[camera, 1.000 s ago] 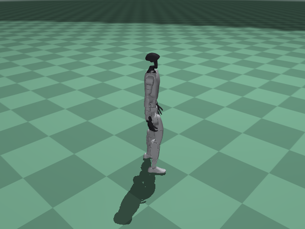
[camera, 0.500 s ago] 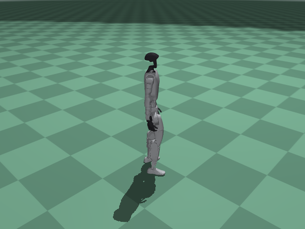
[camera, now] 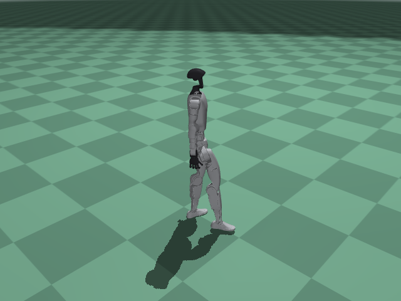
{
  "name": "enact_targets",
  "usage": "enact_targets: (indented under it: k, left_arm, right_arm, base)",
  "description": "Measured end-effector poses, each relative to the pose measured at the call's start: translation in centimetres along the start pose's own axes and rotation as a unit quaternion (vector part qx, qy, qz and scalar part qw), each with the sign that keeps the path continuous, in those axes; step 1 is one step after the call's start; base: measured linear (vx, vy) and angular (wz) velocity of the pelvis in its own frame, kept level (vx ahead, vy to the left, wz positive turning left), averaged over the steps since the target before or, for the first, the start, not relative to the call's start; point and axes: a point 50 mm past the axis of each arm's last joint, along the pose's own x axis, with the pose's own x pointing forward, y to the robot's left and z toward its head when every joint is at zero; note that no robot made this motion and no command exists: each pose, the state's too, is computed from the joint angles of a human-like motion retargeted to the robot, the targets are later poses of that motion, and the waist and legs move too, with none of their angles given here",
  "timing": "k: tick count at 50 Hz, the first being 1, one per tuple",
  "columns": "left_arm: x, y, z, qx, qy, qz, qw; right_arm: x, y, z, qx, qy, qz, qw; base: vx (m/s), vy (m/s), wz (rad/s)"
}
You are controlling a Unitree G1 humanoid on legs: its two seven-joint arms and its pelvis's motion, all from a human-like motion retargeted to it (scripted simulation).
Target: Kungfu
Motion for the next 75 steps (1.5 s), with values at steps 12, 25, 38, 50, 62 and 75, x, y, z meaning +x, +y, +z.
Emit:
enact_targets:
  k: [12, 25, 38, 50, 62, 75]
  left_arm:
    - [0.4, -1.4, 1.3, -0.04, -0.028, -0.012, 0.999]
    - [0.2, -0.4, 3.3, 0.057, -0.033, 0.03, 0.997]
    - [-0.3, 1.2, 3.2, 0.036, -0.039, 0.016, 0.998]
    - [0.0, 0.1, 2.2, -0.01, -0.032, 0.006, 0.999]
    - [0.5, -2.2, 3.3, -0.106, -0.114, 0.061, 0.986]
    - [-0.3, 0.2, 3.9, -0.797, -0.287, 0.011, 0.531]
  right_arm:
    - [0.0, 0.3, -0.3, -0.05, 0.046, 0.013, 0.998]
    - [-0.1, -1.0, 2.9, -0.211, 0.007, -0.044, 0.976]
    - [0.0, -0.3, 2.7, -0.144, -0.029, -0.047, 0.988]
    - [0.2, 0.8, -0.2, -0.041, 0.004, -0.026, 0.999]
    - [0.0, 0.2, 2.5, 0.086, -0.1, -0.056, 0.99]
    - [-1.5, -2.8, 7.2, 0.628, -0.335, 0.042, 0.701]
  base:
    - [0.07, -0.05, 0.29]
    - [-0.08, -0.03, -0.4]
    - [-0.11, 0.01, -0.32]
    - [-0.04, -0.08, 0.0]
    - [-0.06, -0.1, 0.25]
    - [-0.07, -0.11, -0.03]
